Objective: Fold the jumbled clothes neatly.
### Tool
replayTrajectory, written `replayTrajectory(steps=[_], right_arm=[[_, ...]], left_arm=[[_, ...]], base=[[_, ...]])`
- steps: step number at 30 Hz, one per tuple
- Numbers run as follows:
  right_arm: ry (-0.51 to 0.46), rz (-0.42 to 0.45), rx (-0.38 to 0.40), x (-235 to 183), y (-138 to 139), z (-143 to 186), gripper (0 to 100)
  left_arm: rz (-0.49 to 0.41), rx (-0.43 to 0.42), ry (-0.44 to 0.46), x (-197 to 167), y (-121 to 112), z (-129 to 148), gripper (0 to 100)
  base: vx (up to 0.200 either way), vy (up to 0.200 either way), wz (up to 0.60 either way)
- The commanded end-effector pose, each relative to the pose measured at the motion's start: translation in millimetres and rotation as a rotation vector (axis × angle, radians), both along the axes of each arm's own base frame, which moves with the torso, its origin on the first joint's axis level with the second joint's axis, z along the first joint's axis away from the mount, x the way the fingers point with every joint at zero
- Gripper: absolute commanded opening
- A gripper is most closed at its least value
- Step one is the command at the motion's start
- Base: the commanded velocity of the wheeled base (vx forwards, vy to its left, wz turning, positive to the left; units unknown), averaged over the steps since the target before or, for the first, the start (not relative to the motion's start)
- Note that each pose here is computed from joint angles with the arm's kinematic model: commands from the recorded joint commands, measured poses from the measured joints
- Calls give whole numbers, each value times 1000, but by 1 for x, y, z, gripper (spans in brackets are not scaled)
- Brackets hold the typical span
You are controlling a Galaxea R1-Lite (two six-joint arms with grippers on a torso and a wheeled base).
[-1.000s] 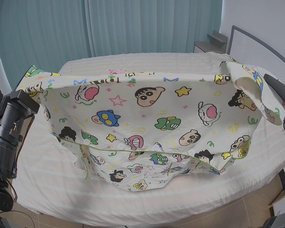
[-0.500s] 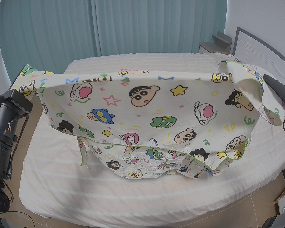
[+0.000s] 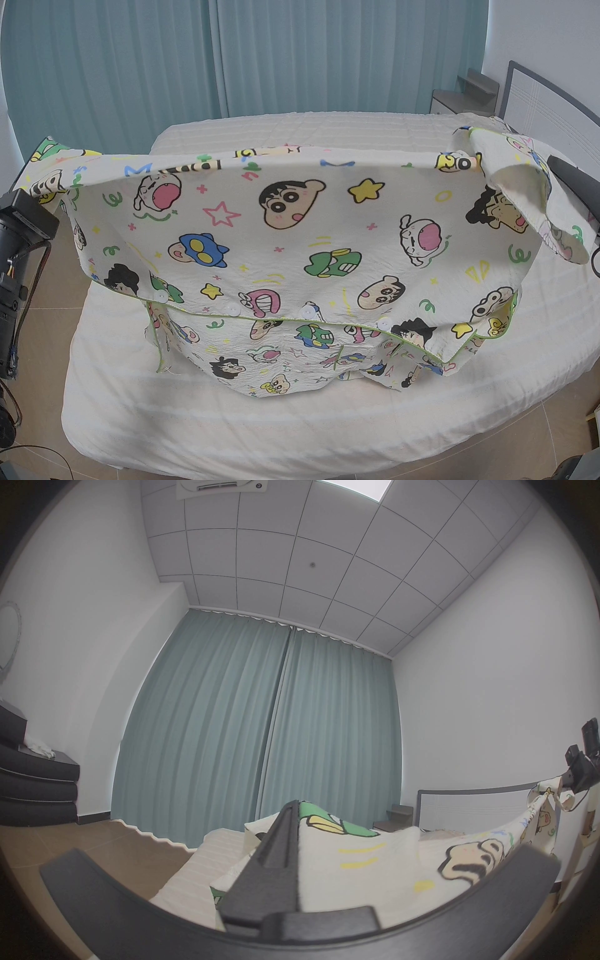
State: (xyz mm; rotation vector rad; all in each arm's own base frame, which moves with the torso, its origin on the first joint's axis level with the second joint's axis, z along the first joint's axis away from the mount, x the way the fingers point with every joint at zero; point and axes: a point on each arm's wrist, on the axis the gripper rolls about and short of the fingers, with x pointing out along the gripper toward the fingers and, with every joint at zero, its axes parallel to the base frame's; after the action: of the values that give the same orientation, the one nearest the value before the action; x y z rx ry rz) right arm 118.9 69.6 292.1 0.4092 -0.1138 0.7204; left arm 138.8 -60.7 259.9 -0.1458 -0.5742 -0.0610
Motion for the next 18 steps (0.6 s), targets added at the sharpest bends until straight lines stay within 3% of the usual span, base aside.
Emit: replayTrajectory(steps=[1,15,18], right_arm=[[9,5,-6,3,2,-1,0],[5,12,-6,3,2,0,0],[4,12,-5,3,2,0,0]], left_arm=[[7,-2,-2,-1,1,0,0],[27,-2,-4,-9,8,-1,0],[41,6,11,-10,11,-3,0]], base=[[0,200,0],[0,200,0],[0,0,0]])
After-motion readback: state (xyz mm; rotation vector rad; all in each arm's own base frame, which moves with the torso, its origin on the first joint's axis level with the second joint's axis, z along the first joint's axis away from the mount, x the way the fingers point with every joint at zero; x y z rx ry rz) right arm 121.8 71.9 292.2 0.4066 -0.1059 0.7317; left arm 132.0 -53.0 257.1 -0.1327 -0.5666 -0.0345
